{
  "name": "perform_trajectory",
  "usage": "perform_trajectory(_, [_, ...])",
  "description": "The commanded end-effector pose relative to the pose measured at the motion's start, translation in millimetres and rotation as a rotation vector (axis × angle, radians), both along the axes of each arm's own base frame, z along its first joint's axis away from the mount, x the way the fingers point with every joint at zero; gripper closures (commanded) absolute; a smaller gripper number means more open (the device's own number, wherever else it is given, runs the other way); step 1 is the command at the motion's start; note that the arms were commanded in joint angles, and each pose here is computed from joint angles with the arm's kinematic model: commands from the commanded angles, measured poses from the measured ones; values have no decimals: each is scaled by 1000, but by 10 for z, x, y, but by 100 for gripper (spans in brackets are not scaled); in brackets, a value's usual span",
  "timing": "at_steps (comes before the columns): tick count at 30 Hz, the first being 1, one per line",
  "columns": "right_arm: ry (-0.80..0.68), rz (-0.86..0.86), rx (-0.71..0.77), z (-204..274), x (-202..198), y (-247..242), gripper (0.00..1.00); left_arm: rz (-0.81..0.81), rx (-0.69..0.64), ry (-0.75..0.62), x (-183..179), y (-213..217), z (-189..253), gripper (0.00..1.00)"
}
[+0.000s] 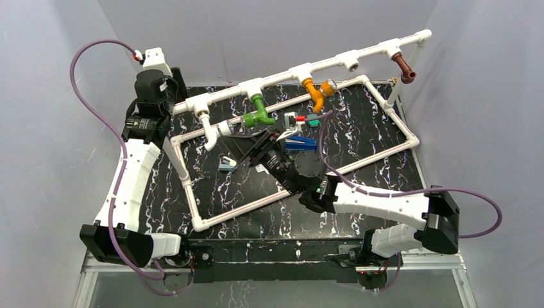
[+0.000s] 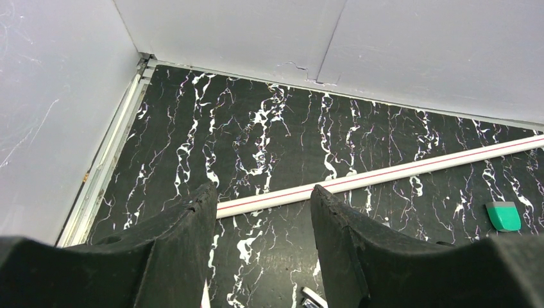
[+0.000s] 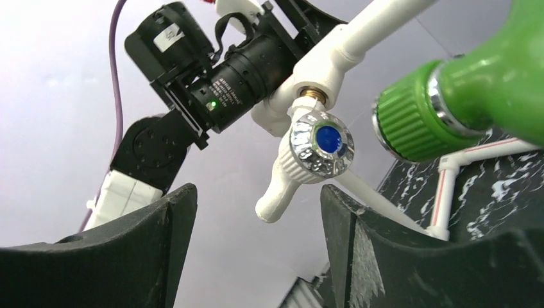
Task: Install the water faucets
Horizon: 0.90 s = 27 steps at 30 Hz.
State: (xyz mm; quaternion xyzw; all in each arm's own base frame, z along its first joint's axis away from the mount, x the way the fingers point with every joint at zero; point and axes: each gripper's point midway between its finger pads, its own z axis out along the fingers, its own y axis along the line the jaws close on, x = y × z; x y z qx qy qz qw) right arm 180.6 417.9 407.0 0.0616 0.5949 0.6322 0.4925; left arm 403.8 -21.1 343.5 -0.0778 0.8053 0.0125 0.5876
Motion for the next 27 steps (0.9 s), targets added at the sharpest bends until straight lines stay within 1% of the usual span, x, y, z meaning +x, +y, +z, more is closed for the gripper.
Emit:
perform_trajectory(1, [-200,36,-128,143,-115,-110,23,-61,38,331,-355,-120,-854,47])
perform_trajectory(6, [-368,56,-265,201,-201,-226,25,-62,37,333,-354,-122,-856,47])
perform_trajectory(10, [-546,69,-383,287,-296,-316,25,-64,39,338,-351,-131,-877,47])
perform_trajectory(12, [-648,76,-467,300,-327,-338,24,-65,41,340,-349,-136,-888,47])
perform_trajectory(14, [-741,86,-518,318,-370,-362,22,-65,44,342,-348,-137,-894,47])
perform_trajectory(17, [-936,108,-582,338,-477,-384,20,-67,45,342,-338,-148,-893,47])
perform_trajectory(20, [-1084,69,-674,346,-440,-405,20,-73,44,346,-333,-171,-905,47])
perform_trajectory(25, [-1402,23,-819,297,-422,-341,20,-76,57,350,-334,-188,-915,47])
perform_trajectory(27, [-1506,-2,-873,296,-394,-309,20,-78,60,353,-333,-197,-926,47])
